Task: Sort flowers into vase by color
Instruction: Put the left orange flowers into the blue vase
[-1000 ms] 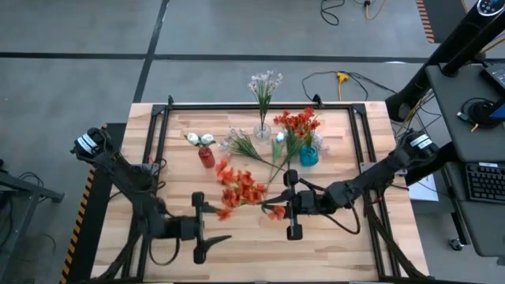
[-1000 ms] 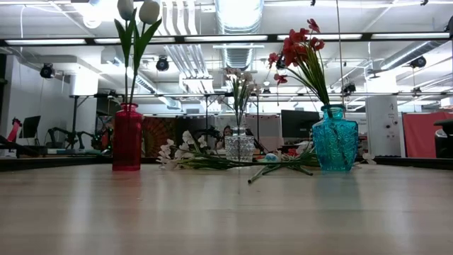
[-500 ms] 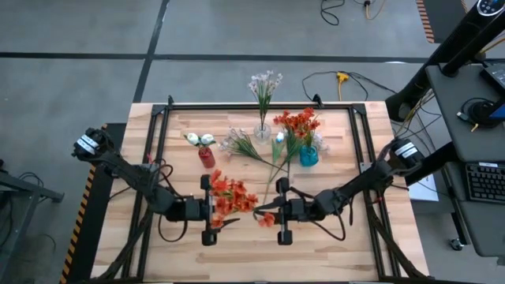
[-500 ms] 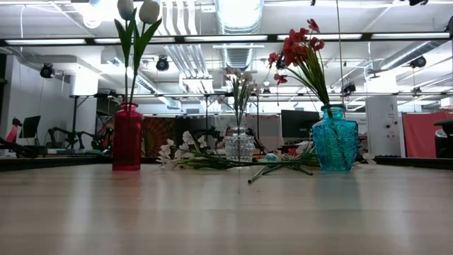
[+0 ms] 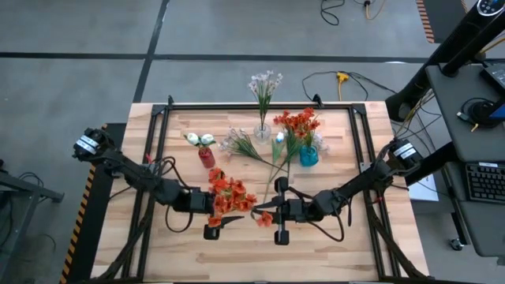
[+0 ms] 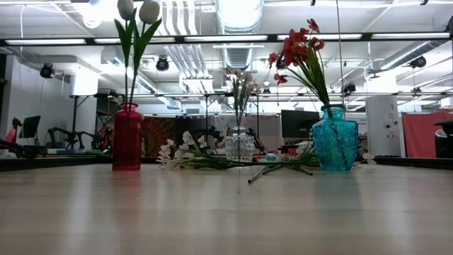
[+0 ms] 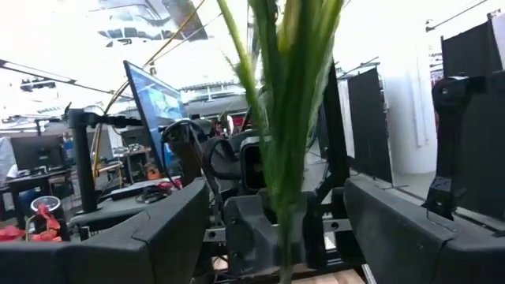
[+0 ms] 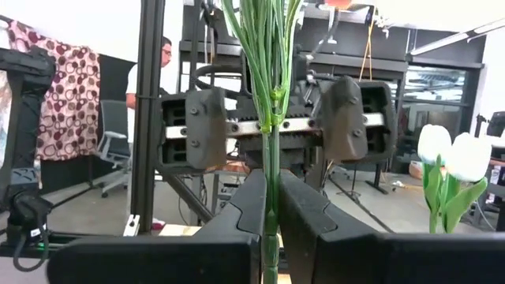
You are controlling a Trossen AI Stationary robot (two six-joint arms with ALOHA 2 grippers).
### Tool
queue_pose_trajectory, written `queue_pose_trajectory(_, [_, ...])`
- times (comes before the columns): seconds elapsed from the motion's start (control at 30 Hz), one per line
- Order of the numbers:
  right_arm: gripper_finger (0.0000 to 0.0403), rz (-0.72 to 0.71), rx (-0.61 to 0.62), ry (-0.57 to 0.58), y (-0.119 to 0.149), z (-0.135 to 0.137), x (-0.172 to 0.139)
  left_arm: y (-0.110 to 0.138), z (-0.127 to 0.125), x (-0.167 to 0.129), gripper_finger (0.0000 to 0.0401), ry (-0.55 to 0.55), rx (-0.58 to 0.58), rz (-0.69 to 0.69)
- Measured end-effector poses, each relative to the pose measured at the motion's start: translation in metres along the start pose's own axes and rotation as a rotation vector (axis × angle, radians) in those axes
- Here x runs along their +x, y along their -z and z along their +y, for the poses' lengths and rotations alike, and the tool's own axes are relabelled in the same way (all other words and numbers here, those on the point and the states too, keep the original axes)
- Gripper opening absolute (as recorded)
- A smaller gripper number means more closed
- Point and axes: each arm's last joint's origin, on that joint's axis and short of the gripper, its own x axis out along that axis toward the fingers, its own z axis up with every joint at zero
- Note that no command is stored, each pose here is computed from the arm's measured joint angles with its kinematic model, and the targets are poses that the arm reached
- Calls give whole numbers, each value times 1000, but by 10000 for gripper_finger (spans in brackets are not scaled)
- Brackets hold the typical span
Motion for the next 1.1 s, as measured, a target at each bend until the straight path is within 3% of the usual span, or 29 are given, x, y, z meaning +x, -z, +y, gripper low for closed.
queue_pose_trajectory(0.5, [18,14,-22,24,1,-8,6,18,2,24,261,1,0,-1])
queue_pose_trajectory(0.67, [18,17,-37,20,1,-7,6,14,3,24,197,-2,-17,-14])
queue_pose_trajectory(0.97, [18,20,-51,26,1,-7,5,15,3,23,28,0,-22,4])
queue_pose_trajectory(1.1, [29,20,-47,26,1,-6,5,15,2,22,14,2,-22,6])
